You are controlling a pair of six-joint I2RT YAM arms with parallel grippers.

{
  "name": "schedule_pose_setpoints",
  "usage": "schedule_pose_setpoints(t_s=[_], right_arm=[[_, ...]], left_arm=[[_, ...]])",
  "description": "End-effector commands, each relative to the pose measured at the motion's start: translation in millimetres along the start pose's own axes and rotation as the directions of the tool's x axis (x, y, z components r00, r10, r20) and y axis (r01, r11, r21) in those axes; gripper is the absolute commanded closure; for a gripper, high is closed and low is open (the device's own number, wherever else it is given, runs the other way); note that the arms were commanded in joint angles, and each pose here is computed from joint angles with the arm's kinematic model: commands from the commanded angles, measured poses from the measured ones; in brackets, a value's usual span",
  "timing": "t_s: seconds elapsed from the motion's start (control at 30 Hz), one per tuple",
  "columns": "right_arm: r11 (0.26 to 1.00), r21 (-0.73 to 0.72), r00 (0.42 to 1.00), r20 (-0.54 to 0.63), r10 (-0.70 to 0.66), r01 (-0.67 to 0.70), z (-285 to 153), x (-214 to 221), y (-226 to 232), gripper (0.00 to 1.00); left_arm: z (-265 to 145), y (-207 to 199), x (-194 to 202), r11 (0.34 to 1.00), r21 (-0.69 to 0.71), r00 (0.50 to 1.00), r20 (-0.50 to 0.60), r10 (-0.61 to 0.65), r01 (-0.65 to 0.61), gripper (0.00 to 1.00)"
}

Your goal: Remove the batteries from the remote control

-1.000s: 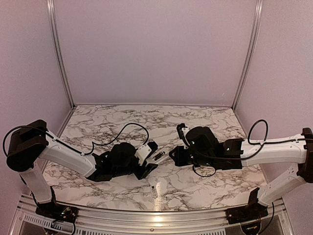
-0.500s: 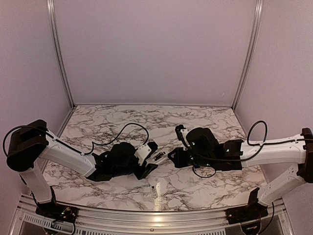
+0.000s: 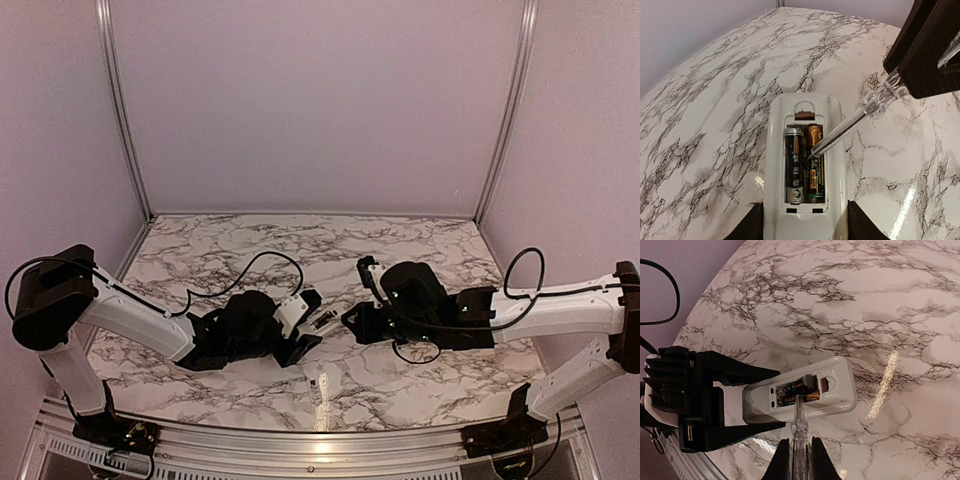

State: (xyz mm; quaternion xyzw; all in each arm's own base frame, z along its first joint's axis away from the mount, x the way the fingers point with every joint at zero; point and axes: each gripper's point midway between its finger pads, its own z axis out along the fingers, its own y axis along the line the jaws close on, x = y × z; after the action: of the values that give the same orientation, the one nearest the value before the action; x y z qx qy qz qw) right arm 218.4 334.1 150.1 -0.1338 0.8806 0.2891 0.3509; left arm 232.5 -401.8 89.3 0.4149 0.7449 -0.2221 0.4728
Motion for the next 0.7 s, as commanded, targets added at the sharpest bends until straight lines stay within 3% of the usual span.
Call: schedule_pose_setpoints(t_s=[0.0, 0.67], right_arm=[[0.999, 0.039, 0.998, -0.064, -0.018, 0.02, 10, 20, -14, 1.0], [0.999, -0.039, 0.997, -0.076, -0.03, 0.027, -3, 19, 2, 1.0]], left_arm=[[-13, -5, -51, 0.999, 0.031, 0.986, 0.166, -0.013, 0.008, 1.0], [-10, -4, -50, 1.0, 0.026, 0.987, 0.159, -0.009, 0.005, 1.0]])
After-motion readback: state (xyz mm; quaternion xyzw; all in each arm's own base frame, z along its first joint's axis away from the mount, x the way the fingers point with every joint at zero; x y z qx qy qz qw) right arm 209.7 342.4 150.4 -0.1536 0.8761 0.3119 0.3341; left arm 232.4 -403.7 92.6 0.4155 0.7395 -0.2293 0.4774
